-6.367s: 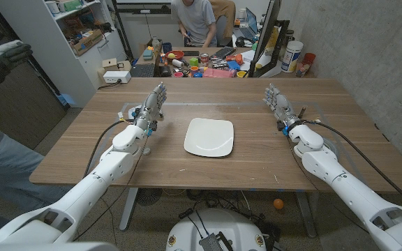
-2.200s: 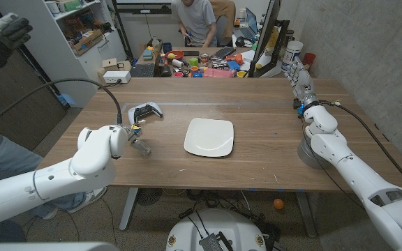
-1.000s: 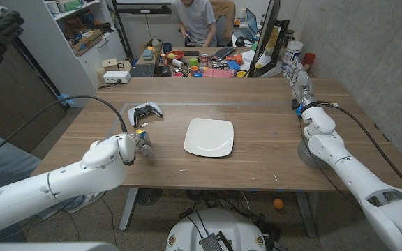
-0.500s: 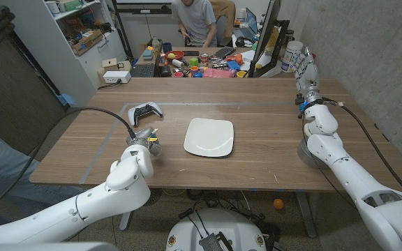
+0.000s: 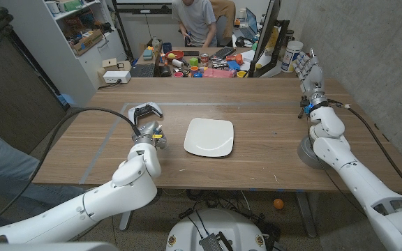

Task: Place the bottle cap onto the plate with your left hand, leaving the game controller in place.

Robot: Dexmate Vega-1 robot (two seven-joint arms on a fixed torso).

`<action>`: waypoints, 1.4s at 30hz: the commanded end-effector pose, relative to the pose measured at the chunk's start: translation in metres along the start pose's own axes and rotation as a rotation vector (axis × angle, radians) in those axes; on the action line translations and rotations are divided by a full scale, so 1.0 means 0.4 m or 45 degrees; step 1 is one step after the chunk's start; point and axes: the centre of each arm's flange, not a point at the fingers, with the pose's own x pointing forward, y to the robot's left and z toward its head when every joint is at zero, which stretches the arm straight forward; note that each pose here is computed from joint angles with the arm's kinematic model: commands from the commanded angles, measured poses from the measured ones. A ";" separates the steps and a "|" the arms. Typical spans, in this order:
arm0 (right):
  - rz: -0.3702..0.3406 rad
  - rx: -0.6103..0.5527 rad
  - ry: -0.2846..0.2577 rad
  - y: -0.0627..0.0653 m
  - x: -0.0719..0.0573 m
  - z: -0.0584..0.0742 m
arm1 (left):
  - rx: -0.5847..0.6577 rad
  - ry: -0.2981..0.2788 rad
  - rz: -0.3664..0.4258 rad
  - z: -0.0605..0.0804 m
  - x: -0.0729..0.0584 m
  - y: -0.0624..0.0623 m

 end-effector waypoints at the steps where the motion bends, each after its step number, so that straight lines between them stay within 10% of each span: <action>1: 0.025 -0.026 0.041 0.004 -0.011 0.003 | -0.092 -0.156 0.130 0.064 -0.022 0.126; 11: 0.009 -0.034 0.066 0.003 -0.020 -0.008 | -0.038 -0.334 0.221 0.145 0.023 0.219; 24: -0.063 -0.046 0.015 -0.033 -0.028 0.013 | 0.127 -0.573 0.045 0.358 0.252 0.207; 31: -0.102 -0.031 -0.031 -0.041 -0.015 0.023 | 0.213 -0.613 -0.130 0.474 0.344 0.145; 42: -0.112 -0.041 -0.034 -0.024 0.030 0.024 | 0.265 -0.595 -0.297 0.422 0.332 0.111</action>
